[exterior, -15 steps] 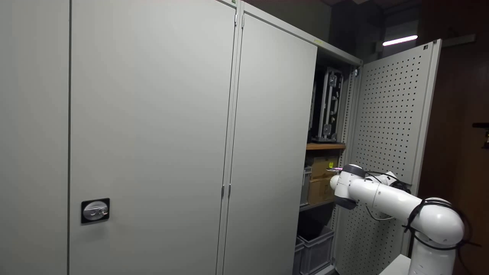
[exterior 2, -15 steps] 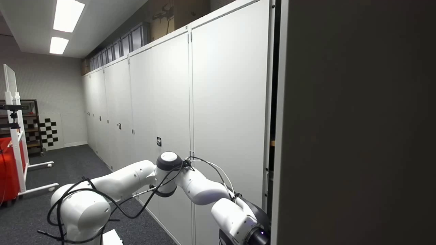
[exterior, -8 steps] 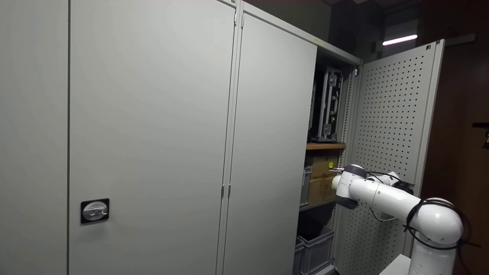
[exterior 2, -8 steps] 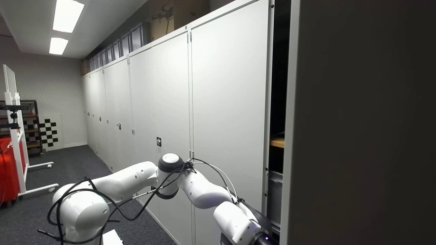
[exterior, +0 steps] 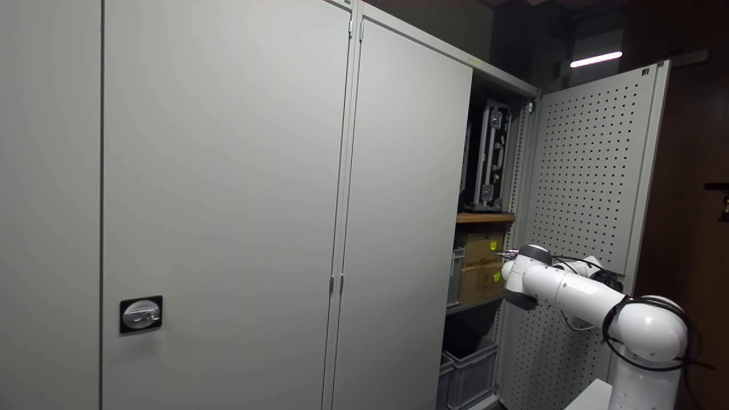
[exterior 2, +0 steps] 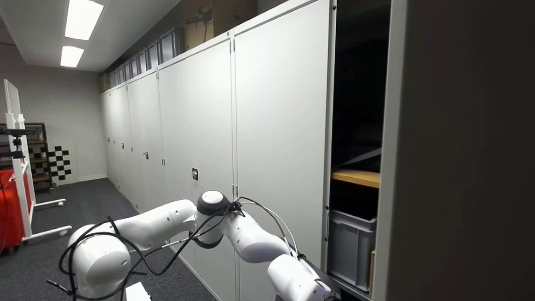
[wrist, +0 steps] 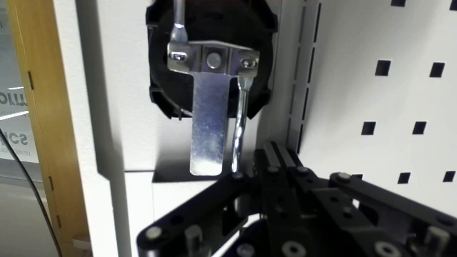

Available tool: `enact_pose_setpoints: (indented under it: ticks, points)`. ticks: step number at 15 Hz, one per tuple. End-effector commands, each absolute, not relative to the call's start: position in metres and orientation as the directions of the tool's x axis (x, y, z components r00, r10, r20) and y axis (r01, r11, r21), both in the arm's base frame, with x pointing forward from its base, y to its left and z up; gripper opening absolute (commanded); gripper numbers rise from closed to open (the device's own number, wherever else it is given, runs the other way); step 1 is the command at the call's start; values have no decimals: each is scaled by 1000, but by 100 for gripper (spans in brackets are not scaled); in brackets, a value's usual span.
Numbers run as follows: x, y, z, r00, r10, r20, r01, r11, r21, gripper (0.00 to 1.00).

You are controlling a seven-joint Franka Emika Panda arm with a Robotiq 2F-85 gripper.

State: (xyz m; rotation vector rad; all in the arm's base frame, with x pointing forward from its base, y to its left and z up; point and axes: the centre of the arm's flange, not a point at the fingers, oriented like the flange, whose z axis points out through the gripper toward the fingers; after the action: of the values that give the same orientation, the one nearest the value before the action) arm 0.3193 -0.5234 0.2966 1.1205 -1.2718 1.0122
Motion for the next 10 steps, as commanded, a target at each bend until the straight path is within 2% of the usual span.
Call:
enact_pose_setpoints:
  ticks: [1, 10]
  points:
    - [315, -554, 308, 48, 39, 998, -991, 130, 43, 0]
    - [306, -606, 308, 24, 48, 999, -995, 95, 19, 0]
